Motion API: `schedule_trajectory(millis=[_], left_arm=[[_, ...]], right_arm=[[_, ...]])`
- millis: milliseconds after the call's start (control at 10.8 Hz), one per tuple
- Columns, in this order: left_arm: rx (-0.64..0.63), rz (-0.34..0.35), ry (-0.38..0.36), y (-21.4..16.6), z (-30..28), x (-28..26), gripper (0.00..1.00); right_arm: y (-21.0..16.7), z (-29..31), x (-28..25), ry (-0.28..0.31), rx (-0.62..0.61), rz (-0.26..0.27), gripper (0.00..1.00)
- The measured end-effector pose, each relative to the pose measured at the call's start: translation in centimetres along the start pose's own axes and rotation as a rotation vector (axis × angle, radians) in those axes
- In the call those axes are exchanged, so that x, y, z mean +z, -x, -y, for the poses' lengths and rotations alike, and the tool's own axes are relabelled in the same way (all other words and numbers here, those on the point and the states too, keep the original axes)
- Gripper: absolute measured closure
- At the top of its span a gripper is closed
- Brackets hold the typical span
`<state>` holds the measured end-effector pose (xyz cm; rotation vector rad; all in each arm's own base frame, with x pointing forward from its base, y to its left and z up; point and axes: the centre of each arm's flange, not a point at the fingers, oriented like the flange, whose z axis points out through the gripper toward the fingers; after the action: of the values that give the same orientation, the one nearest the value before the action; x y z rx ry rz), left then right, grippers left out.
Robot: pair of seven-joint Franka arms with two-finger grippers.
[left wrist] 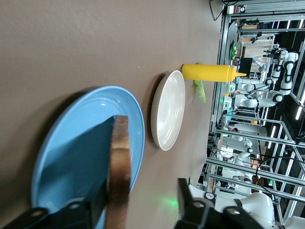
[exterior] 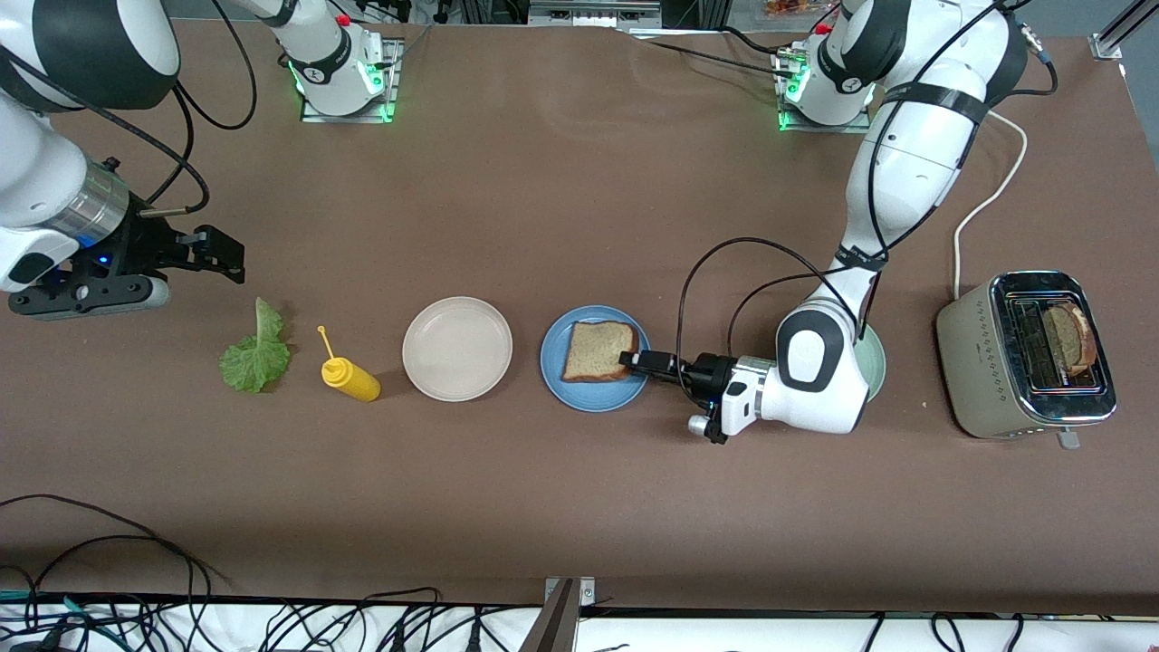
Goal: Make sandwich in blue plate with both arms
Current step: 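Lay the bread on the blue plate and open the left gripper, then retract the left gripper while the right gripper grasps the lettuce leaf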
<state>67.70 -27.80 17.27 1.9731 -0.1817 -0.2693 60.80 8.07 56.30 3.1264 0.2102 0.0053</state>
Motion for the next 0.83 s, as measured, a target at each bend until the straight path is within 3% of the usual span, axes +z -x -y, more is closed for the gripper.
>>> schedule_trajectory(millis=[185, 277, 555, 832], left_arm=[[0.022, -0.021, -0.012, -0.3, 0.5, -1.5, 0.09], [0.048, -0.021, -0.062, -0.5, 0.7, -3.0, 0.00], [0.113, -0.030, -0.198, -0.7, -0.8, -9.6, 0.00], [0.150, 0.036, -0.454, 0.2, -1.9, -15.1, 0.00]], right_arm=[[0.0, 0.0, 0.0, 0.000, 0.000, 0.000, 0.00], [0.0, 0.0, 0.1, 0.001, 0.000, 0.002, 0.00], [-0.7, 0.0, 1.2, 0.007, 0.002, 0.000, 0.00], [-1.9, -0.4, 2.9, 0.019, 0.010, -0.015, 0.00]])
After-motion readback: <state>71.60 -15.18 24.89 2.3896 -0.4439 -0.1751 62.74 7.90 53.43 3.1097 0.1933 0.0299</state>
